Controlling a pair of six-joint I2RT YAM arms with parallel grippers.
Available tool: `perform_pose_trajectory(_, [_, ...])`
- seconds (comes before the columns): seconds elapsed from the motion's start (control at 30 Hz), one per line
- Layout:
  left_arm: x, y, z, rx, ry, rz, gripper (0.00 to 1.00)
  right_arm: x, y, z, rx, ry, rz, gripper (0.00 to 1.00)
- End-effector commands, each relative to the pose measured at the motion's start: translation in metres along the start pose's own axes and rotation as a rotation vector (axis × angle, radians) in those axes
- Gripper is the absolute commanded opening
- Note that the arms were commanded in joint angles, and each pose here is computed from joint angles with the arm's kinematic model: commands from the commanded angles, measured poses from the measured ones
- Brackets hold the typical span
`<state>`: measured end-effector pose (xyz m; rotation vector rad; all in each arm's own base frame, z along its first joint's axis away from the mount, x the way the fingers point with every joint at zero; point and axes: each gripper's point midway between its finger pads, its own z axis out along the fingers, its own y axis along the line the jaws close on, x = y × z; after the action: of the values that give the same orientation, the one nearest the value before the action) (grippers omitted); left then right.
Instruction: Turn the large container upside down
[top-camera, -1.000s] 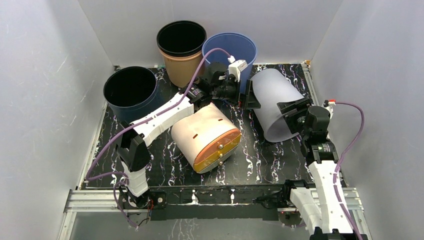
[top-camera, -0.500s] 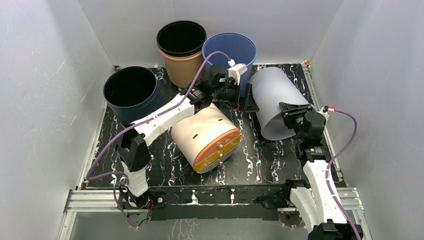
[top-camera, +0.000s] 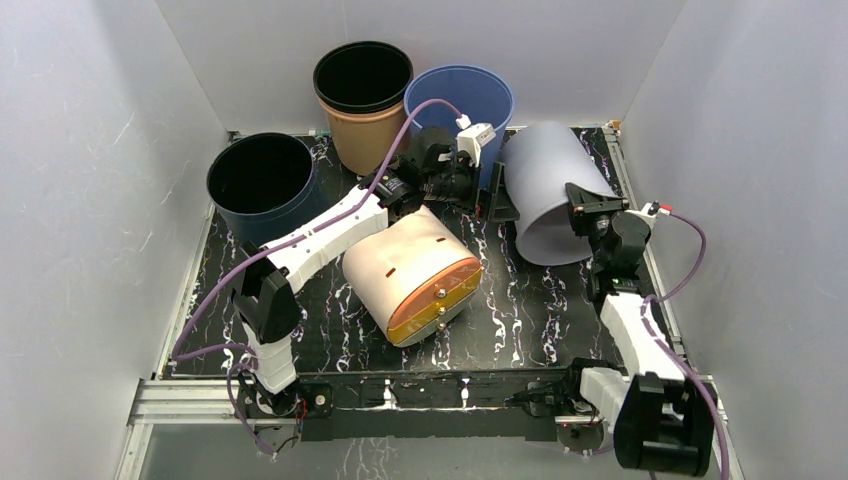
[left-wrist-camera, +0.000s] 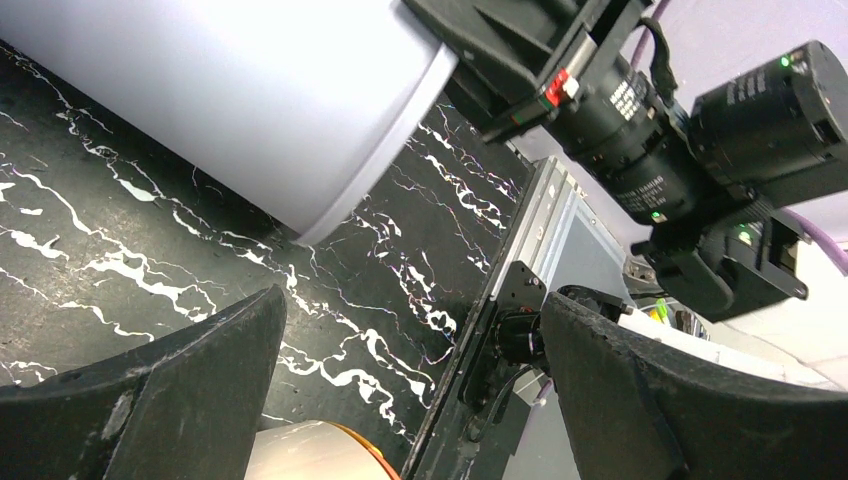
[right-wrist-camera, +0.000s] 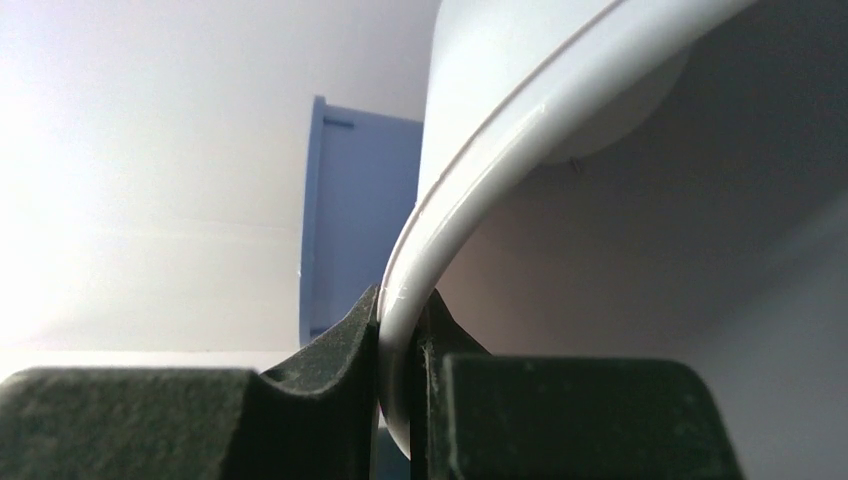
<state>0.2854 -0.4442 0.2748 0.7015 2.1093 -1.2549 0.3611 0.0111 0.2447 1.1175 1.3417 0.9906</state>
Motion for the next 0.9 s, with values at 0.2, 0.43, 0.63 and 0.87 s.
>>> perform_pose_trajectory(0.2, [-0.007,-0.012,-0.010,0.029,-0.027,0.008,0.98,-0.016,0.079,-0.013,-0.697,0.031,0.202,0.00])
perform_pose_trajectory(0.43, [0.001,-0.010,-0.012,0.032,-0.021,-0.005,0.98,-0.010,0.022,-0.043,-0.587,-0.027,0.173,0.00])
perform_pose_trajectory(0.63, [0.006,-0.008,-0.008,0.037,-0.008,-0.011,0.98,-0.003,-0.018,-0.064,-0.472,-0.026,0.171,0.00])
perform_pose_trajectory(0.87, [0.011,-0.005,-0.008,0.036,0.000,-0.023,0.98,0.009,-0.055,-0.078,-0.341,-0.019,0.161,0.09])
